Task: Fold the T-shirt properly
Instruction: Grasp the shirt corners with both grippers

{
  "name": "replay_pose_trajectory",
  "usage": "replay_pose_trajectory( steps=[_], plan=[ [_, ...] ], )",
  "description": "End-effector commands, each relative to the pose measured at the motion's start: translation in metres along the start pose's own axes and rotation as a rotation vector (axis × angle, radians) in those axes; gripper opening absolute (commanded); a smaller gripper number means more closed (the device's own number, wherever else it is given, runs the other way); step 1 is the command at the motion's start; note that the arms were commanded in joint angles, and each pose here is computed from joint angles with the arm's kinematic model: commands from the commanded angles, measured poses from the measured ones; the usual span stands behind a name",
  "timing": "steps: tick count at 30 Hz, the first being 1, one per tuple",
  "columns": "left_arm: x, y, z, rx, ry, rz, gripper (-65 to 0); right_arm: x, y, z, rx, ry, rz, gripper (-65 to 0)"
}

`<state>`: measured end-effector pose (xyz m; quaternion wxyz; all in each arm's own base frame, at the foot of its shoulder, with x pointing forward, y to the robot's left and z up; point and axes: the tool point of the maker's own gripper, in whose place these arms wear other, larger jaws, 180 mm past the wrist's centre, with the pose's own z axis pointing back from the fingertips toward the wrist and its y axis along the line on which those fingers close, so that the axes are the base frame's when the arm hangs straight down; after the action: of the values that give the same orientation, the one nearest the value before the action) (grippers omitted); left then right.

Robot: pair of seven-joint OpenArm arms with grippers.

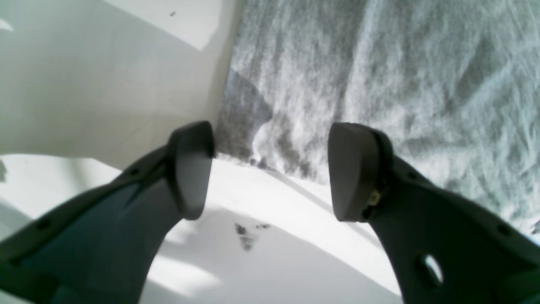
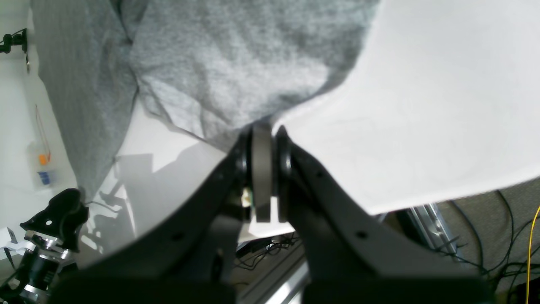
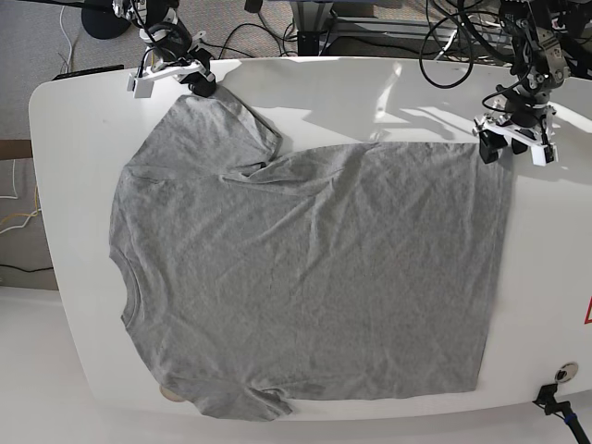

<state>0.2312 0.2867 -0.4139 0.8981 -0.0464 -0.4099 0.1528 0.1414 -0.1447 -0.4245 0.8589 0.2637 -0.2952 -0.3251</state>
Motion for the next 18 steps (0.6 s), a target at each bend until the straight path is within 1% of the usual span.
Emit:
replay_pose_trajectory(
  steps=[1, 5, 8, 13, 14, 15, 18],
  plan=[
    [0.004, -0.013, -0.004, -0.033, 0.005, -0.018, -24.9, 0.002, 0.002, 0.003, 0.009, -0.008, 0.008, -65.0],
    [0.003, -0.018, -0.006, -0.045, 0.008, -0.023, -24.9, 0.002, 0.002, 0.003, 0.008, -0.007, 0.008, -65.0],
    [0.007, -0.029, -0.011, -0.071, 0.002, -0.031, -24.9, 0.002, 0.002, 0.003, 0.008, -0.007, 0.006, -65.0],
    [0.008, -0.028, -0.011, -0.068, -0.001, -0.031, -25.2, 0.001, 0.001, 0.004, 0.007, -0.006, 0.006, -65.0],
    [0.009, -0.027, -0.010, -0.067, -0.001, -0.030, -27.3, 0.001, 0.001, 0.004, 0.007, -0.006, 0.006, -65.0],
    [0.009, -0.027, -0.010, -0.067, -0.003, -0.030, -31.4, 0.001, 0.001, 0.004, 0.007, -0.006, 0.006, -65.0],
    [0.009, -0.027, -0.011, -0.066, -0.004, -0.029, -50.0, 0.001, 0.001, 0.004, 0.007, -0.006, 0.006, -65.0]
  ],
)
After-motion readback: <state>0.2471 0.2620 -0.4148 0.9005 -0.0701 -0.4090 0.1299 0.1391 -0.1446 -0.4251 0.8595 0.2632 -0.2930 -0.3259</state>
